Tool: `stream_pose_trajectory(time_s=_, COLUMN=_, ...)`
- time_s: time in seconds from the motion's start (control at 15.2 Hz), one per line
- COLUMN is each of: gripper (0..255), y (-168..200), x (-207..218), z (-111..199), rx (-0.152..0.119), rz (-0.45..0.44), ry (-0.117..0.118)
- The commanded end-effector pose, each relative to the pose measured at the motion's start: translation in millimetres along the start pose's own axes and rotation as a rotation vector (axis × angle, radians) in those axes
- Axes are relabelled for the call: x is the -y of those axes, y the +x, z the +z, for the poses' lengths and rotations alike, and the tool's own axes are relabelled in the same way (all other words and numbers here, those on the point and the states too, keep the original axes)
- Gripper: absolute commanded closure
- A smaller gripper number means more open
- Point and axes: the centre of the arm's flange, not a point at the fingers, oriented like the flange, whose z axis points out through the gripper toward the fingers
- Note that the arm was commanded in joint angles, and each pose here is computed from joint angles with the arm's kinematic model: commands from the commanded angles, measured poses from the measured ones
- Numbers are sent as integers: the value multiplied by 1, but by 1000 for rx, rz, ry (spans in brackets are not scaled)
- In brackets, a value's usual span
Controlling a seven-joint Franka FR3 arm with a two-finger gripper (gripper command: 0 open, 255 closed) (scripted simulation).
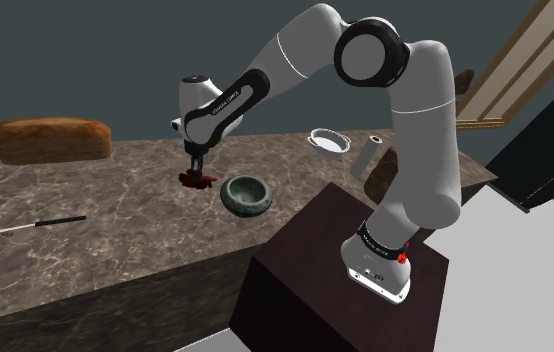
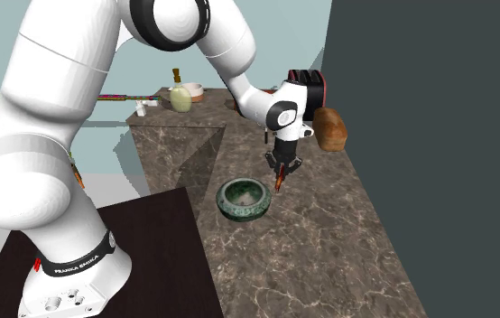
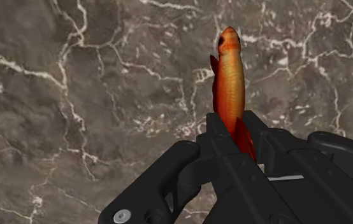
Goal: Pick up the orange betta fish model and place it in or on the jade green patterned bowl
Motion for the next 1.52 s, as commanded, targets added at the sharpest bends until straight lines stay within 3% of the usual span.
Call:
stream_pose_trajectory(time_s=0.0, gripper=255, y=0, x=0, z=0, rx=0, rz=0, ry=0)
stream_pose_trajectory(time_s=1.45, gripper=255, y=-7, x=4, z=-116, rx=0, rz=0, ry=0)
